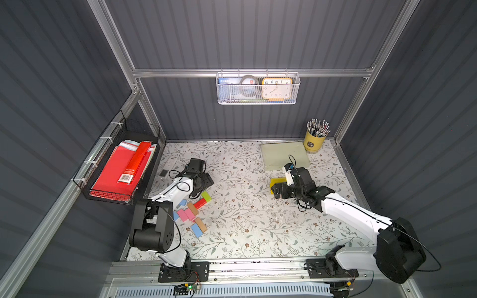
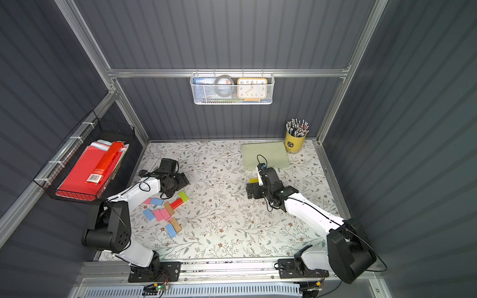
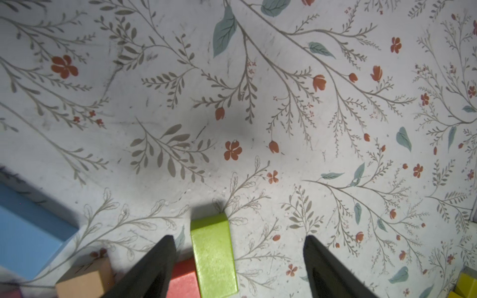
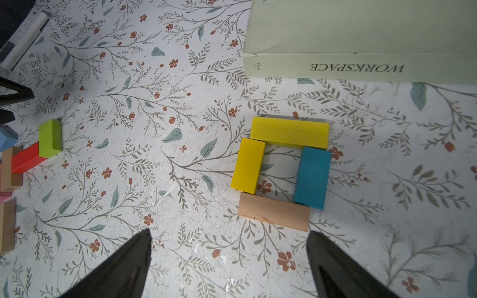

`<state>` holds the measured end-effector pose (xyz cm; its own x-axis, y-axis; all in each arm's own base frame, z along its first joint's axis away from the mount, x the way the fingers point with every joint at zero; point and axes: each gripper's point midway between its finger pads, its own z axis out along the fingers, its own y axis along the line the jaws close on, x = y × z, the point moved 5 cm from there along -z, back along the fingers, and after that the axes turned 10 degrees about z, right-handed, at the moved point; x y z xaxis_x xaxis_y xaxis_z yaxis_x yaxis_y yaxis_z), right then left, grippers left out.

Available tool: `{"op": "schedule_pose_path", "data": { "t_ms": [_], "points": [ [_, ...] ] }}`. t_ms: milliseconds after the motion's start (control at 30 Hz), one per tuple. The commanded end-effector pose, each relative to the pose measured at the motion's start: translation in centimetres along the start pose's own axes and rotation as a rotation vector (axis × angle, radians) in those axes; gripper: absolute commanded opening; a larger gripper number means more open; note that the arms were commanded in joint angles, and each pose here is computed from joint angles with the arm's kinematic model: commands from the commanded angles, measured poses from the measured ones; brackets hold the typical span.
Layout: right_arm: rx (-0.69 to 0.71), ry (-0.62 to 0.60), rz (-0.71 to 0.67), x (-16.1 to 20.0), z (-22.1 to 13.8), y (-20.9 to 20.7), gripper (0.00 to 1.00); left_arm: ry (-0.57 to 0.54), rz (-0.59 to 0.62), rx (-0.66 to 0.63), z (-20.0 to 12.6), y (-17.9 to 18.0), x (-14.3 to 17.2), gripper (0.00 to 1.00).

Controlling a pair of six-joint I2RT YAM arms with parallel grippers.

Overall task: Assemble the number 8 with building blocks
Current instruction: Pick up the building block from the center of the board.

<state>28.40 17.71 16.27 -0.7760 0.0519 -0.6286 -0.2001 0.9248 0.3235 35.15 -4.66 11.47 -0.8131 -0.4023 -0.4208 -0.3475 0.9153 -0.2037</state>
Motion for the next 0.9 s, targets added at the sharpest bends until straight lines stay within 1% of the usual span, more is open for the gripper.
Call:
{"op": "schedule_pose_path", "data": {
  "t_ms": [0,100,200,333,433,767,867],
  "points": [
    [0.004,-0.008,-0.006,0.1,-0.1,-0.2,0.98,0.058,-0.023,-0.051,1.2,1.3,1.7,0.82],
    [0.003,-0.002,-0.005,0.1,0.0,-0.2,0.98,0.081,-0.026,-0.053,1.8,1.4,2.3,0.79],
    [0.01,0.0,-0.007,0.2,0.0,-0.3,0.98,0.077,-0.027,-0.06,1.9,1.6,2.4,0.75],
    [0.014,0.006,-0.006,0.4,0.1,-0.4,0.98,0.096,-0.021,-0.062,2.6,1.7,2.8,0.73],
    [0.017,0.012,-0.002,0.6,0.3,-0.5,0.98,0.095,-0.016,-0.07,2.9,1.7,2.6,0.68],
    [0.025,0.016,-0.007,1.0,0.4,-0.8,0.98,0.102,-0.001,-0.075,3.9,1.4,2.2,0.56],
    [0.026,0.021,-0.007,1.1,0.5,-0.8,0.98,0.107,0.009,-0.084,4.3,1.4,2.2,0.48]
  ]
}}
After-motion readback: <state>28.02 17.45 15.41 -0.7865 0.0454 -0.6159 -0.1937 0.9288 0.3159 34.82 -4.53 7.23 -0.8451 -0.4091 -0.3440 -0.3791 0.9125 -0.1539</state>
